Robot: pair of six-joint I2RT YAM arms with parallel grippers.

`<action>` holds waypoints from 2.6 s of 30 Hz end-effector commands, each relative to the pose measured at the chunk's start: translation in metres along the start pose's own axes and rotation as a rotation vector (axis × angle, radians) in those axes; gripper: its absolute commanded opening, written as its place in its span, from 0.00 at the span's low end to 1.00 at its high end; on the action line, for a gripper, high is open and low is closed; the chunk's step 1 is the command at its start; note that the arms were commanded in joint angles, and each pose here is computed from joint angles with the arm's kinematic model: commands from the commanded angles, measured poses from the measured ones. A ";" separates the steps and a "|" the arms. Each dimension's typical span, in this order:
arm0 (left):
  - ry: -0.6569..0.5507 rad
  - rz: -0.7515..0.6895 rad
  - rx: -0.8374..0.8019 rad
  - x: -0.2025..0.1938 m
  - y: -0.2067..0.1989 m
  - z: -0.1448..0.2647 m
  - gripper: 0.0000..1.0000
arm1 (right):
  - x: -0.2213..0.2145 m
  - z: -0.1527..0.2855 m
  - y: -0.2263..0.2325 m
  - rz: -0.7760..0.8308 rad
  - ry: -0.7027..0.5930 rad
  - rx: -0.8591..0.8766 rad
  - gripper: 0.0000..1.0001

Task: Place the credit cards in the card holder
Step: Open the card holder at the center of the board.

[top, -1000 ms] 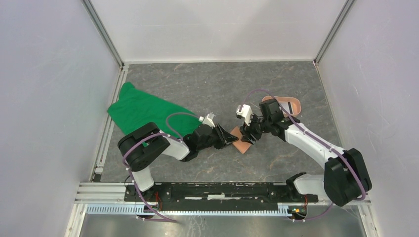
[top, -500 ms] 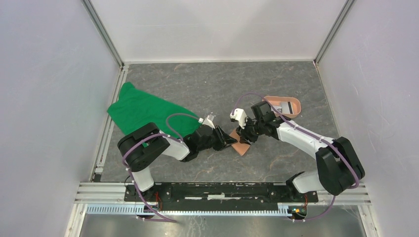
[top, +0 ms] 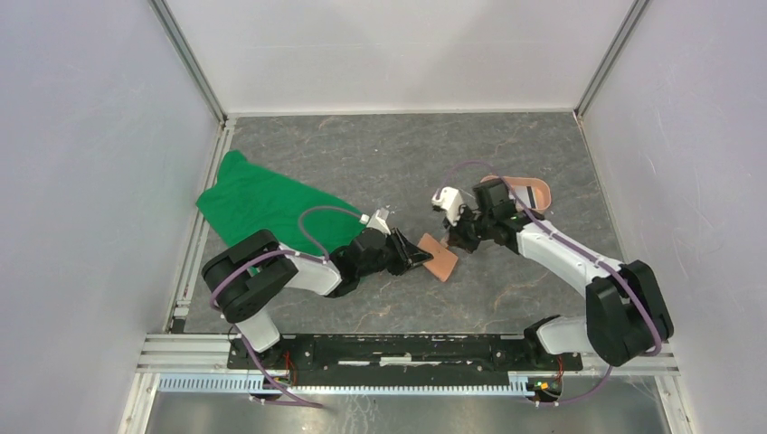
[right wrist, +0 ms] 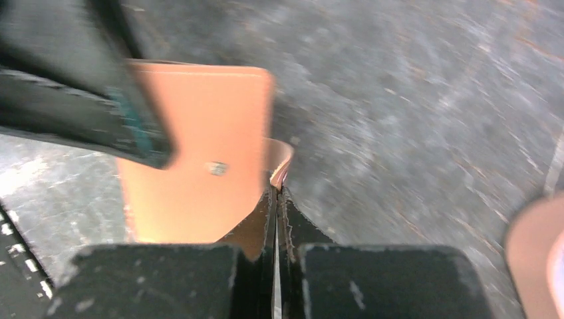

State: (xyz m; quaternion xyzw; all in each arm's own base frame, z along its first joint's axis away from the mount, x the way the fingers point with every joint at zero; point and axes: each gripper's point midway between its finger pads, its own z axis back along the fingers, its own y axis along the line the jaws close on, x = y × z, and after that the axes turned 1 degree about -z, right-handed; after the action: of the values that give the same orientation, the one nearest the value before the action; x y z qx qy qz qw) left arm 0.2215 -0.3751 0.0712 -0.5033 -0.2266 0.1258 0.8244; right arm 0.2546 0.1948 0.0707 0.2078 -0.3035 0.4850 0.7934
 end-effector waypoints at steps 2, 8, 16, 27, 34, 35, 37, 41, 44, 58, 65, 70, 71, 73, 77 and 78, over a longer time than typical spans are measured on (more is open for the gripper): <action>-0.001 -0.047 -0.111 -0.001 -0.025 0.014 0.02 | 0.004 0.023 -0.035 -0.074 -0.103 -0.101 0.00; 0.027 -0.131 -0.154 -0.002 -0.024 0.018 0.02 | -0.012 0.025 -0.030 -0.147 -0.136 -0.035 0.00; 0.117 -0.305 -0.106 0.021 0.012 0.011 0.50 | -0.012 0.029 -0.018 -0.177 -0.203 0.063 0.00; -0.150 -0.576 0.054 0.086 -0.005 0.053 0.77 | 0.013 0.045 0.029 -0.083 -0.386 0.303 0.00; -0.117 -0.452 -0.107 0.064 -0.022 0.064 1.00 | 0.054 0.062 0.035 -0.072 -0.524 0.378 0.00; -0.098 -0.444 -0.077 0.061 -0.014 0.062 1.00 | 0.056 0.059 0.031 -0.080 -0.512 0.360 0.00; -0.073 -0.433 -0.041 0.057 -0.002 0.060 1.00 | 0.051 0.054 0.029 -0.086 -0.492 0.360 0.00; -0.043 -0.403 0.013 0.051 0.014 0.058 0.95 | 0.026 0.040 0.015 -0.132 -0.395 0.251 0.00; -0.034 -0.423 0.086 0.053 0.027 0.054 0.80 | -0.004 0.031 -0.015 -0.154 -0.256 0.068 0.00; -0.117 -0.533 0.051 0.075 -0.018 0.078 0.68 | -0.021 0.038 -0.032 -0.069 -0.153 -0.054 0.31; -0.087 -0.610 0.052 0.048 -0.044 0.055 0.72 | 0.002 0.045 -0.018 -0.032 -0.276 -0.005 0.44; -0.132 -0.712 0.113 0.034 -0.042 0.038 0.76 | 0.002 0.028 -0.003 -0.183 -0.300 0.127 0.15; -0.143 -0.729 0.112 0.031 -0.043 0.036 0.79 | 0.001 0.026 -0.007 -0.222 -0.296 0.113 0.06; -0.162 -0.767 0.133 0.028 -0.046 0.030 0.98 | -0.003 0.020 -0.009 -0.292 -0.286 0.122 0.00; -0.173 -0.810 0.223 0.022 -0.047 0.013 1.00 | -0.007 0.010 0.004 -0.410 -0.298 0.232 0.00; -0.170 -0.821 0.263 0.023 -0.045 0.010 1.00 | -0.009 0.008 0.006 -0.434 -0.297 0.249 0.00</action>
State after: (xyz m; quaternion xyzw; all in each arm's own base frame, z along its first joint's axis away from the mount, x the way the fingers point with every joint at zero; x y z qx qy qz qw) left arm 0.2118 -0.3686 0.1058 -0.3144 -0.4053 -0.1451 0.8461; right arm 0.2492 0.1740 0.0674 0.3711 -0.3193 0.3408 0.8026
